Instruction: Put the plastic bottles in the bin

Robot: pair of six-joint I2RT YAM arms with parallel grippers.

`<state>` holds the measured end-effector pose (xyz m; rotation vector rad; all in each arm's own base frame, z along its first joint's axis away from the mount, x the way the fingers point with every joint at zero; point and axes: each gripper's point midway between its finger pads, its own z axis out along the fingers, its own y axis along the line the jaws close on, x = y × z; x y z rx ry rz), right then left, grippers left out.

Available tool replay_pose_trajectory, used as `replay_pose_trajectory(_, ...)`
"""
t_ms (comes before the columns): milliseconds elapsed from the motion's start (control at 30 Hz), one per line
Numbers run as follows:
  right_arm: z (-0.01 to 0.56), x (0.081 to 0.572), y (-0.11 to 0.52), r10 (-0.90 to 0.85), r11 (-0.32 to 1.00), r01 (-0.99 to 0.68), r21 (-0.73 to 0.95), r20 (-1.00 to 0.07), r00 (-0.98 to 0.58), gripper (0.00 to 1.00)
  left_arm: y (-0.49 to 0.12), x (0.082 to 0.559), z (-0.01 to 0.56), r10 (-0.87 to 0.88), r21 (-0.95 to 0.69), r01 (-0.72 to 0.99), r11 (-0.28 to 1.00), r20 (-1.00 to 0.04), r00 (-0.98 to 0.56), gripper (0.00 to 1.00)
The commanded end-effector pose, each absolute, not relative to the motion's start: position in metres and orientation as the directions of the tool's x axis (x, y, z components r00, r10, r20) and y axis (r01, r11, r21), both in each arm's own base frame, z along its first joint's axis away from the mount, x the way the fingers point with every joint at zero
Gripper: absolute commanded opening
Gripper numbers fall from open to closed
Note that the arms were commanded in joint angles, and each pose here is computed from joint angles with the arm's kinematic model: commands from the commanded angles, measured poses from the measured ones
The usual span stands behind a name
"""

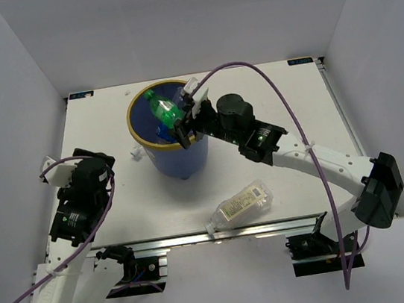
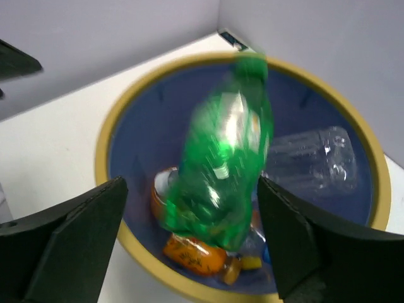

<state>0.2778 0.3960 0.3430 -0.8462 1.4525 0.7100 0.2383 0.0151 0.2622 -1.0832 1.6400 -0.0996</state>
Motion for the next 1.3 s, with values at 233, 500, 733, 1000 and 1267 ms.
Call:
replay_pose_trajectory(233, 0.370, 0.215, 0.381, -0.165, 0.219, -0.922, -0.319, -0.943, 0.287, 0.89, 0.017, 0.236, 0.263, -0.671, -0.549, -0.593, 0.589, -0.741, 0.019, 0.98)
replay_pose_trajectory(500, 0.269, 0.109, 0.349, -0.325, -0.256, -0.915, -0.312, -0.864, 0.385, 0.89, 0.010, 0.239, 0.245, -0.661, -0.509, -0.598, 0.619, -0.749, -0.046, 0.98)
replay_pose_trajectory(733, 0.183, 0.065, 0.347, -0.658, -0.291, -0.943, -0.162, -0.682, 0.320, 0.89, 0.013, 0.235, 0.237, -0.636, -0.461, -0.619, 0.636, -0.767, -0.082, 0.98)
replay_pose_trajectory(1000, 0.101, 0.056, 0.329, -0.862, -0.306, -0.938, -0.161, -0.371, 0.345, 0.89, 0.026, 0.222, 0.246, -0.610, -0.446, -0.634, 0.632, -0.791, -0.051, 0.98)
replay_pose_trajectory(1267, 0.071, 0.072, 0.350, -0.864, -0.316, -0.921, -0.230, -0.331, 0.379, 0.89, 0.028, 0.218, 0.251, -0.615, -0.460, -0.628, 0.628, -0.788, -0.038, 0.98)
